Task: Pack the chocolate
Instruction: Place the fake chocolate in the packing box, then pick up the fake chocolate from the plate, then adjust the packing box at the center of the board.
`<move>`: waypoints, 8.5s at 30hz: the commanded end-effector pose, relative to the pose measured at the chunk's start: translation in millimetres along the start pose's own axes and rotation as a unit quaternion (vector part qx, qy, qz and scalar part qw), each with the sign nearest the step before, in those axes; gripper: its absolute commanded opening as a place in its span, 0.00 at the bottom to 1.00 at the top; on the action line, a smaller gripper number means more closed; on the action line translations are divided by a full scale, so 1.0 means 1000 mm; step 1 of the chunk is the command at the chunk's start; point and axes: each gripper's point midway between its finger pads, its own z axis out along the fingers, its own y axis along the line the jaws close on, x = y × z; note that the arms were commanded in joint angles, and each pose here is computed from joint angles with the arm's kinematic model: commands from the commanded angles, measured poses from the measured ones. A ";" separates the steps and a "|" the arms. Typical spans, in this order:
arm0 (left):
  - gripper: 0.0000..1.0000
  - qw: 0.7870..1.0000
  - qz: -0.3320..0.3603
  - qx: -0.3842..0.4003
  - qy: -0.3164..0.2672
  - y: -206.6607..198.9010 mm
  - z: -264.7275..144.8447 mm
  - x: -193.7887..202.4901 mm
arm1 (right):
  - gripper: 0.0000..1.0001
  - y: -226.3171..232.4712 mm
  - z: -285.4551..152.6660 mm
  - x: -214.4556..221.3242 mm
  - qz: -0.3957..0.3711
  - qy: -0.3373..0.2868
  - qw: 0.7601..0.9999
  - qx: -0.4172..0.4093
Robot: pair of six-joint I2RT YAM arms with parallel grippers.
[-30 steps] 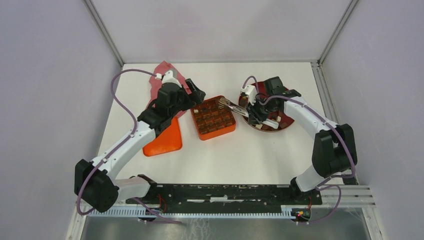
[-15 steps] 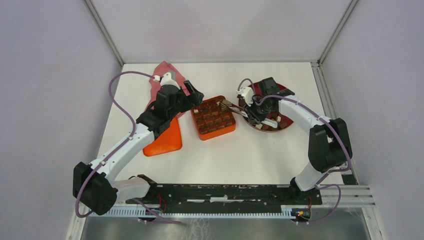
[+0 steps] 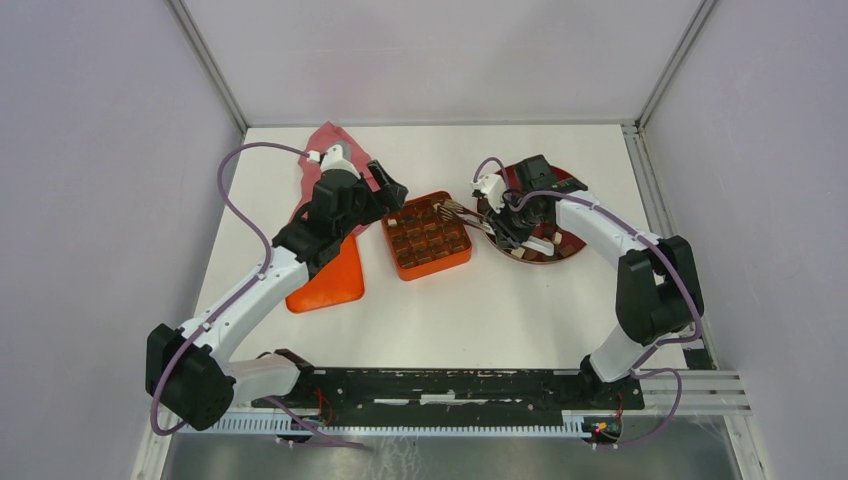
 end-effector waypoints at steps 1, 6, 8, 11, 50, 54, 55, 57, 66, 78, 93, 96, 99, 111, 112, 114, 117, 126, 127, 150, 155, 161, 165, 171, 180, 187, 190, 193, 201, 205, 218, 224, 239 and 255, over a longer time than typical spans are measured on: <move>0.92 0.999 -0.021 0.007 -0.024 -0.007 -0.005 -0.013 | 0.39 -0.008 -0.012 -0.028 -0.016 -0.035 0.999 0.015; 0.92 0.999 -0.022 0.008 -0.025 -0.007 -0.005 -0.014 | 0.40 -0.007 -0.013 -0.030 -0.016 -0.037 0.999 0.014; 0.92 0.999 -0.022 0.007 -0.026 -0.006 -0.006 -0.014 | 0.41 -0.007 -0.013 -0.030 -0.015 -0.036 0.999 0.013; 0.92 0.999 -0.022 0.007 -0.026 -0.006 -0.006 -0.014 | 0.41 -0.006 -0.013 -0.030 -0.016 -0.036 0.999 0.012; 0.96 0.991 -0.021 0.129 -0.042 -0.060 -0.021 -0.036 | 0.40 -0.033 -0.097 0.024 0.076 -0.139 0.986 0.052; 0.96 0.990 -0.021 0.135 -0.040 -0.062 -0.024 -0.036 | 0.40 -0.040 -0.104 0.035 0.091 -0.140 0.984 0.066; 0.96 0.990 -0.021 0.135 -0.039 -0.062 -0.025 -0.036 | 0.41 -0.041 -0.105 0.036 0.094 -0.142 0.983 0.067; 0.96 0.990 -0.022 0.137 -0.037 -0.062 -0.025 -0.035 | 0.41 -0.042 -0.107 0.039 0.098 -0.142 0.982 0.071; 0.96 0.989 -0.022 0.142 -0.034 -0.062 -0.027 -0.031 | 0.40 -0.044 -0.110 0.047 0.104 -0.136 0.983 0.073; 0.95 0.991 -0.007 0.131 -0.037 -0.058 -0.024 -0.032 | 0.40 -0.047 -0.107 0.053 0.100 -0.113 0.986 0.069; 0.99 0.991 0.006 0.128 -0.034 -0.060 -0.011 -0.032 | 0.40 -0.053 -0.102 0.056 0.084 -0.090 0.990 0.072; 0.99 0.991 0.013 0.128 -0.032 -0.062 -0.007 -0.032 | 0.40 -0.053 -0.101 0.055 0.077 -0.086 0.991 0.070; 0.99 0.991 0.019 0.126 -0.030 -0.062 -0.004 -0.033 | 0.40 -0.053 -0.100 0.054 0.071 -0.084 0.992 0.067; 0.98 0.991 0.016 0.130 -0.028 -0.067 0.002 -0.033 | 0.40 -0.052 -0.096 0.049 0.044 -0.076 0.994 0.068; 0.98 0.991 0.016 0.129 -0.029 -0.066 0.003 -0.033 | 0.40 -0.053 -0.094 0.051 0.043 -0.070 0.994 0.070; 0.98 0.991 0.015 0.127 -0.029 -0.065 0.003 -0.033 | 0.40 -0.050 -0.088 0.051 0.034 -0.061 0.995 0.068; 0.98 0.991 0.015 0.127 -0.027 -0.065 0.004 -0.032 | 0.40 -0.059 -0.081 0.059 0.045 -0.033 0.994 0.090; 0.98 0.993 0.021 0.115 -0.022 -0.059 0.009 -0.027 | 0.40 -0.086 -0.071 0.080 0.085 0.038 0.988 0.125; 0.98 0.993 0.021 0.114 -0.021 -0.058 0.009 -0.026 | 0.40 -0.087 -0.068 0.081 0.086 0.039 0.988 0.124; 0.98 0.994 0.032 0.100 -0.021 -0.057 0.022 -0.030 | 0.43 -0.107 -0.030 0.064 0.123 0.051 0.985 0.112; 0.98 0.994 0.032 0.100 -0.020 -0.058 0.024 -0.031 | 0.42 -0.115 -0.027 0.060 0.123 0.061 0.984 0.117; 0.98 0.994 0.031 0.101 -0.022 -0.057 0.023 -0.031 | 0.35 -0.112 -0.026 0.064 0.123 0.068 0.983 0.117; 0.98 0.994 0.030 0.103 -0.023 -0.057 0.022 -0.032 | 0.21 -0.109 -0.031 0.065 0.121 0.067 0.983 0.120; 0.98 0.993 0.028 0.111 -0.022 -0.060 0.022 -0.030 | 0.00 -0.104 -0.046 0.066 0.116 0.059 0.982 0.138; 1.00 0.989 0.003 0.145 -0.021 -0.067 0.024 -0.032 | 0.00 -0.075 -0.063 0.068 0.095 0.012 0.988 0.122; 0.99 0.997 0.008 0.075 0.023 -0.029 0.036 -0.009 | 0.00 -0.055 -0.073 0.063 0.086 -0.042 0.991 0.094; 0.98 0.998 0.001 0.035 0.047 -0.004 0.039 0.004 | 0.00 -0.048 -0.077 0.056 0.080 -0.068 0.991 0.079; 0.97 0.998 -0.005 -0.007 0.062 0.018 0.043 0.013 | 0.00 -0.038 -0.079 0.048 0.070 -0.090 0.992 0.060; 0.96 0.995 0.009 -0.045 0.086 0.041 0.041 0.029 | 0.00 -0.027 -0.080 0.038 0.063 -0.120 0.990 0.034; 0.97 0.994 0.015 -0.056 0.096 0.049 0.039 0.032 | 0.00 -0.024 -0.082 0.032 0.059 -0.133 0.989 0.025; 0.96 0.995 -0.018 -0.024 0.096 0.043 0.044 0.034 | 0.00 -0.016 -0.083 0.025 0.048 -0.155 0.987 0.007; 0.96 0.995 0.007 -0.035 0.095 0.051 0.036 0.034 | 0.00 -0.017 -0.085 0.022 0.047 -0.157 0.986 0.006; 0.84 0.990 0.035 -0.095 0.097 0.083 0.028 0.042 | 0.00 -0.014 -0.090 0.004 0.027 -0.172 0.985 0.000; 0.55 0.977 0.057 -0.126 0.163 0.113 0.064 0.093 | 0.00 -0.010 -0.080 -0.015 0.009 -0.162 0.986 -0.027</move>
